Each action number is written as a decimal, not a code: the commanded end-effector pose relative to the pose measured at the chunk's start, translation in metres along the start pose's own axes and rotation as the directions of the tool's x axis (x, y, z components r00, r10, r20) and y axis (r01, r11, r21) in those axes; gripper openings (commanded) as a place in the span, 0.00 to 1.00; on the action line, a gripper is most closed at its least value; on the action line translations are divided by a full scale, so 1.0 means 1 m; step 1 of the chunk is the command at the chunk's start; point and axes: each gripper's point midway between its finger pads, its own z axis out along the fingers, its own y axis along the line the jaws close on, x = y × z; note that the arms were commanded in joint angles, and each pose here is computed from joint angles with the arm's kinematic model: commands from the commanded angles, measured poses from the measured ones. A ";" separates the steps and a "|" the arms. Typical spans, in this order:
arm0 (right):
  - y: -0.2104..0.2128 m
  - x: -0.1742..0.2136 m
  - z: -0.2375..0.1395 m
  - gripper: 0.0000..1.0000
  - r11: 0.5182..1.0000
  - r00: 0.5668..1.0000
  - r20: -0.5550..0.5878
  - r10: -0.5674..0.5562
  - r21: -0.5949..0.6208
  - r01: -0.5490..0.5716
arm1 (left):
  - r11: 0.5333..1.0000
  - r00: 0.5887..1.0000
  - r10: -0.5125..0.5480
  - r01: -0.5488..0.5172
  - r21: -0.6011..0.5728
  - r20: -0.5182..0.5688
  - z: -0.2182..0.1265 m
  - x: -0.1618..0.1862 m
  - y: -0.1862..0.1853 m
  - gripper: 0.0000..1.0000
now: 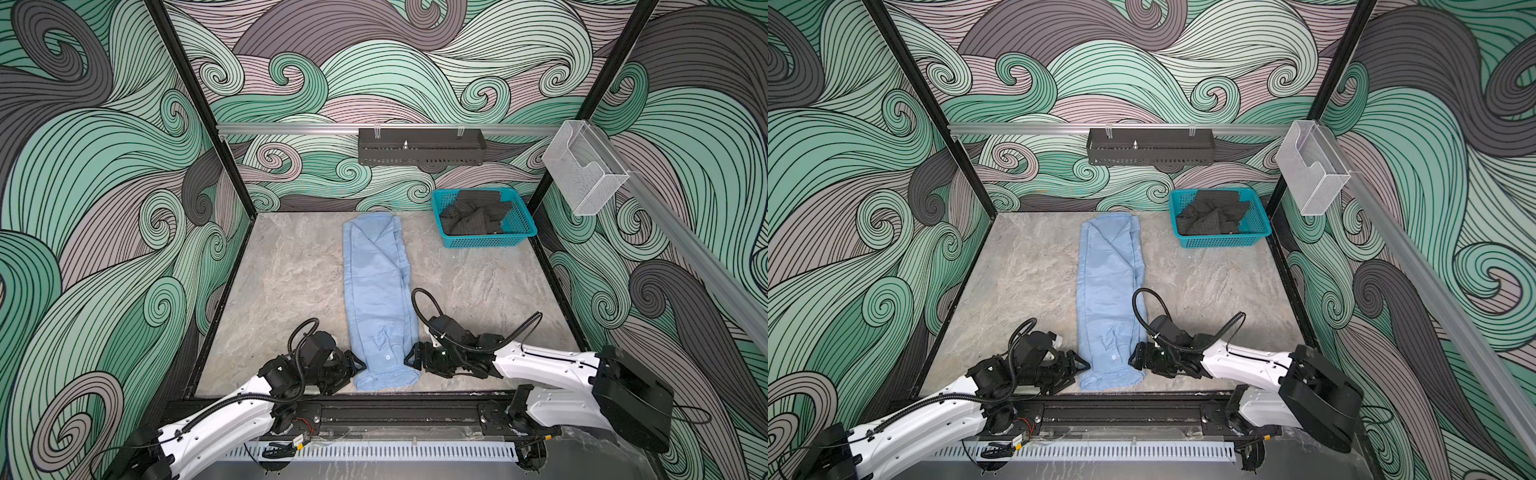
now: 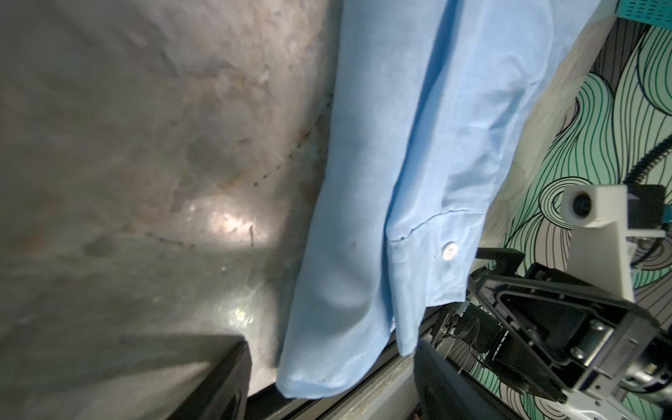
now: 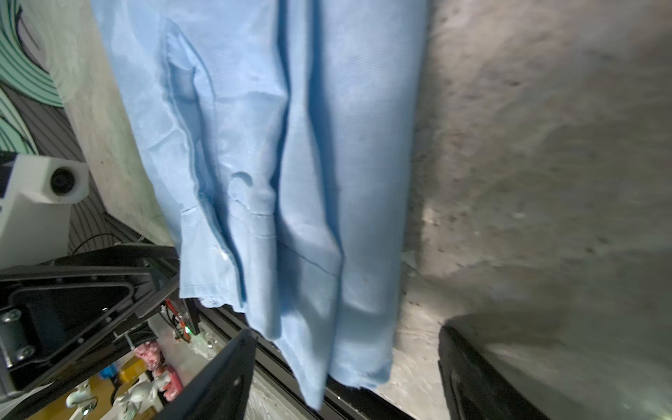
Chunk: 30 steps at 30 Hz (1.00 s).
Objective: Fold and stack the long sleeve shirts
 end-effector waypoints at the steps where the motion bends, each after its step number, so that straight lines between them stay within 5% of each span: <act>1: 0.013 0.000 0.009 0.74 0.998 1.000 0.002 -0.002 -0.067 0.002 | 0.998 0.998 -0.047 0.048 -0.043 0.034 0.010 -0.004 0.018 0.65; 9: 0.011 0.008 0.014 0.37 0.996 1.000 -0.013 0.005 -0.093 -0.006 | 0.999 0.998 -0.037 0.037 -0.018 0.045 0.011 -0.004 0.016 0.15; 13: 0.022 0.009 0.009 0.17 0.992 1.000 -0.005 -0.010 -0.129 0.009 | 0.999 0.998 -0.022 0.021 0.026 0.058 0.005 -0.005 0.004 0.00; 16: 0.028 0.010 -0.002 0.08 0.991 1.000 -0.001 -0.012 -0.136 0.012 | 0.998 0.998 0.002 -0.006 0.062 0.062 -0.006 -0.004 -0.010 0.00; 21: 0.023 0.014 -0.021 0.06 0.994 1.000 0.008 0.013 -0.106 -0.012 | 0.999 0.999 0.012 -0.014 0.036 0.045 -0.020 0.005 -0.001 0.00; 30: 0.010 0.020 -0.012 0.05 0.995 1.000 -0.012 0.029 -0.090 -0.030 | 0.998 0.997 -0.063 0.061 0.034 0.041 -0.007 0.007 0.027 0.42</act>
